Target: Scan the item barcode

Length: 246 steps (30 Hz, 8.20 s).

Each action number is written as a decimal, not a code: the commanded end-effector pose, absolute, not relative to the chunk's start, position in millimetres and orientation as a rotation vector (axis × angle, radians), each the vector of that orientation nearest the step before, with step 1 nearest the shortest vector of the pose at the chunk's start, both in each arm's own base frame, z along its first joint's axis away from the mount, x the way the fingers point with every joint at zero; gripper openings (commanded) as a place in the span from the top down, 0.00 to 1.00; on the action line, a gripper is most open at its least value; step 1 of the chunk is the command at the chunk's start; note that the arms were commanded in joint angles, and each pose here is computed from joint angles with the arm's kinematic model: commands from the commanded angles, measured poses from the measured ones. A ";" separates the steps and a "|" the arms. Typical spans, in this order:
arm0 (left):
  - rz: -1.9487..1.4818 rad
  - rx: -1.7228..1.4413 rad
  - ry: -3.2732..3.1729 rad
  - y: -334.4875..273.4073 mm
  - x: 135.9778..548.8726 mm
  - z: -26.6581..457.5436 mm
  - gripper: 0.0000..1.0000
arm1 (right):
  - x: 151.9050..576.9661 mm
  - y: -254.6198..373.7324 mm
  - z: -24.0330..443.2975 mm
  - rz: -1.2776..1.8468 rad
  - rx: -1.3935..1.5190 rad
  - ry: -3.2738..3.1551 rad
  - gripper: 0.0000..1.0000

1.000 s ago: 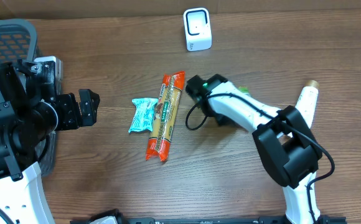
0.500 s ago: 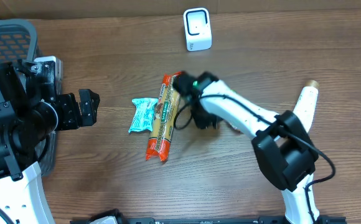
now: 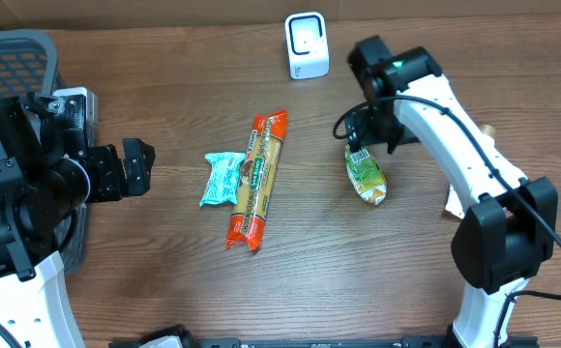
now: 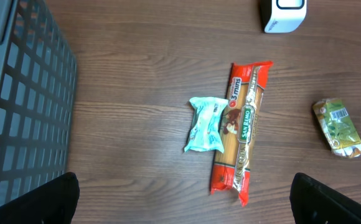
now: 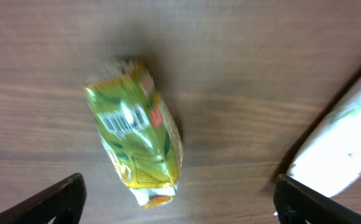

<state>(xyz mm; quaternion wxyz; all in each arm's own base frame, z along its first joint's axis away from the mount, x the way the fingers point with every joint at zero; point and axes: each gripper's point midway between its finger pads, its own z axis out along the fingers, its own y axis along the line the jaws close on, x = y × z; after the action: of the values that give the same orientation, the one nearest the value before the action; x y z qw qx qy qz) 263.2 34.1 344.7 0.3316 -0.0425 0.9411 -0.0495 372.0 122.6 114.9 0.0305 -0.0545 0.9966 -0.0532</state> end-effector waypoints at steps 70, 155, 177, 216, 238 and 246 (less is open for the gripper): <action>-0.134 -0.088 2.458 33.1 262.9 344.3 0.01 | 339.9 114.0 99.2 0.038 -0.070 2.865 0.96; -0.134 -0.088 2.458 33.0 262.9 344.3 0.00 | 346.0 223.2 283.7 1.329 -0.704 2.421 0.96; -0.134 -0.088 2.458 33.0 262.9 344.3 0.00 | 398.7 168.1 229.6 0.468 -0.295 2.696 0.96; -0.134 -0.088 2.458 33.1 262.9 344.3 0.00 | 650.6 179.4 143.0 -1.069 -0.834 1.659 0.96; -0.134 -0.088 2.458 33.1 262.9 344.3 0.01 | 655.9 182.6 147.7 -1.035 -0.741 1.602 0.96; -0.134 -0.088 2.458 33.0 262.9 344.3 0.00 | 649.7 178.5 169.1 -0.954 -0.560 1.639 0.96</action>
<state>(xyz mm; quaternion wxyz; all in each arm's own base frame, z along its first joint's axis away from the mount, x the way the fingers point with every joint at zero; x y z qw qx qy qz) 263.3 34.1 344.7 0.3318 -0.0425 0.9411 -0.0494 651.4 179.2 120.9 0.5010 -0.3141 0.6825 -0.4296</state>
